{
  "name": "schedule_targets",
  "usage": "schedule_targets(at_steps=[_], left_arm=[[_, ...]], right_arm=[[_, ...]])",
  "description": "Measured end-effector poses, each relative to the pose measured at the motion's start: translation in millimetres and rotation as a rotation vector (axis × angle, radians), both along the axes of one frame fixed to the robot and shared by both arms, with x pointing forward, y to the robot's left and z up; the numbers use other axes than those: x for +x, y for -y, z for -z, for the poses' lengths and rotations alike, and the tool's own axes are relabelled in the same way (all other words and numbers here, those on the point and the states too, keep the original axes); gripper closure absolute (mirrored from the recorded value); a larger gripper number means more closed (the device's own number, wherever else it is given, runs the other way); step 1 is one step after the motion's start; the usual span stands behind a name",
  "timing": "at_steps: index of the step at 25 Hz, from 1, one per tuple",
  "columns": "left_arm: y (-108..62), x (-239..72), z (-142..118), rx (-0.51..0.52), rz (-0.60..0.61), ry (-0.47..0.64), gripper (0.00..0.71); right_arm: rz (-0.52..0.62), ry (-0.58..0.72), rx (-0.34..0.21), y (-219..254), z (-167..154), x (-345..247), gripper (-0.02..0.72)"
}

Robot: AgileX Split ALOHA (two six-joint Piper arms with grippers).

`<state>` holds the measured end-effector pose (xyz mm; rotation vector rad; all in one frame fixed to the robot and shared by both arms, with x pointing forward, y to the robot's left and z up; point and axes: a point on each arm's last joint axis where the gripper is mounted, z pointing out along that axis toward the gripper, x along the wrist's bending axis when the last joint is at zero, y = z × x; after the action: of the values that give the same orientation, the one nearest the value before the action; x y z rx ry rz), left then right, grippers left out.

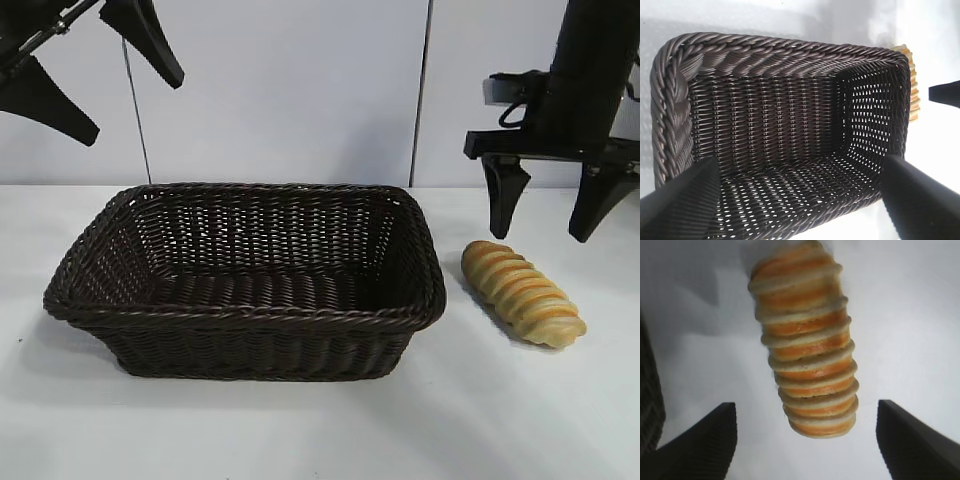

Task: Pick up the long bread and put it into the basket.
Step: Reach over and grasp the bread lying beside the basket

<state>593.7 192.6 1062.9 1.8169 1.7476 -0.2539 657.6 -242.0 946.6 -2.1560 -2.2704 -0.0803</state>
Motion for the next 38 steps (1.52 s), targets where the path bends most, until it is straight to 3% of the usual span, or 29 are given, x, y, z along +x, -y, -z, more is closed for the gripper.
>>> schedule_targets(at_steps=[12,18,24,33,38], left_arm=[[0.0,0,0,0.0,0.0,0.0,0.079],[0.0,0,0,0.0,0.0,0.0,0.079],[0.0,0,0,0.0,0.0,0.0,0.079],[0.0,0,0,0.0,0.0,0.0,0.079],[0.0,0,0,0.0,0.0,0.0,0.079]], right_arm=[[0.0,-0.055,-0.01,0,37,5,0.152],[-0.003,-0.033,-0.015,0,37,7,0.306],[-0.005,-0.028,-0.018,0,37,8,0.54],[-0.004,-0.023,-0.017,0,36,8,0.551],[-0.004,0.026,-0.011,1,10,6,0.577]])
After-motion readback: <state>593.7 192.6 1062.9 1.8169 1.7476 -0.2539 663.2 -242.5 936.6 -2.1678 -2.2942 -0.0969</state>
